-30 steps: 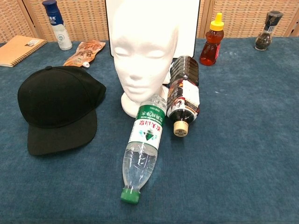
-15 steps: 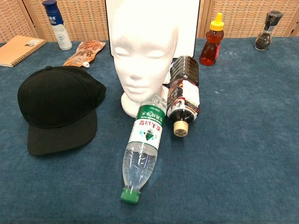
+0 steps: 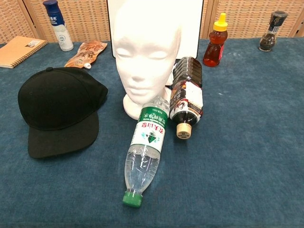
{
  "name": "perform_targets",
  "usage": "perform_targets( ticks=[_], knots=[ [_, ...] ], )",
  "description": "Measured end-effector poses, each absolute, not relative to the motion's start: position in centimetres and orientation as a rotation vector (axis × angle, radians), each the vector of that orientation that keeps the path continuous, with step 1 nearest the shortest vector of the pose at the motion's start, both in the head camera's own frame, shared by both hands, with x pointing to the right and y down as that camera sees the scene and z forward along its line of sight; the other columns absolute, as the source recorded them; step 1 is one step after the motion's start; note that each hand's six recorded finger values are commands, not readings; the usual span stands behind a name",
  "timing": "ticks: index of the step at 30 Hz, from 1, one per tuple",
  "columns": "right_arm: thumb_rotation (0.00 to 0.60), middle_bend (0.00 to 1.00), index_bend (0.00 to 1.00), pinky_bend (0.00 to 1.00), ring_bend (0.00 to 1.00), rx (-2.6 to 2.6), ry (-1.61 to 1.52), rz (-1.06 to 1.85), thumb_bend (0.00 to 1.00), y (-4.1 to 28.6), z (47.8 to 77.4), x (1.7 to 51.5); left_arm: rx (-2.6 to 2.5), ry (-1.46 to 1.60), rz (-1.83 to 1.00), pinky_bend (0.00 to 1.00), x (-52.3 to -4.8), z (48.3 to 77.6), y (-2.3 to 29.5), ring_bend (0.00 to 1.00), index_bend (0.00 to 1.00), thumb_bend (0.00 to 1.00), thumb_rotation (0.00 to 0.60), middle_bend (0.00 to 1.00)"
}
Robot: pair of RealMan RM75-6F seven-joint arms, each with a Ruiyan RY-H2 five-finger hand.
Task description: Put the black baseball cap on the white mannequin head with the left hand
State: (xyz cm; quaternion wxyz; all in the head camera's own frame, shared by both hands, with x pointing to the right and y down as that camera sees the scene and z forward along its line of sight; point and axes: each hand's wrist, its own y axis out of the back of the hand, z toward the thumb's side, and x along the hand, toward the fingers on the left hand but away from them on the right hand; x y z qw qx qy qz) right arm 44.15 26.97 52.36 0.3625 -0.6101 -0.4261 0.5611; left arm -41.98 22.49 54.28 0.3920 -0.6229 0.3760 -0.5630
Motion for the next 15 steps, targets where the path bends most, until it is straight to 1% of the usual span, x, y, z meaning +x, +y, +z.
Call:
perform_targets(
  ticks=[5, 9, 12, 15],
  knots=[
    [0.600, 0.29, 0.23, 0.31, 0.28, -1.567, -1.105, 1.444, 0.20, 27.1, 52.2, 44.5, -1.648, 0.894, -1.405, 0.78, -40.0, 55.8, 22.8, 0.61, 0.55, 0.24, 0.600, 0.71],
    [0.600, 0.29, 0.23, 0.31, 0.28, -1.568, -1.109, 1.447, 0.20, 27.3, 52.2, 44.8, -1.680, 0.829, -1.384, 0.81, -38.2, 57.3, 23.1, 0.67, 0.55, 0.23, 0.600, 0.78],
    [0.600, 0.29, 0.23, 0.31, 0.28, -1.566, -1.113, 1.446, 0.20, 27.3, 52.2, 45.0, -1.721, 0.777, -1.367, 0.83, -36.5, 58.6, 23.6, 0.71, 0.55, 0.23, 0.600, 0.83],
    [0.600, 0.29, 0.23, 0.31, 0.28, -1.565, -1.117, 1.447, 0.20, 27.4, 52.1, 45.2, -1.746, 0.741, -1.353, 0.84, -35.1, 59.7, 24.1, 0.72, 0.55, 0.23, 0.600, 0.85]
  ],
)
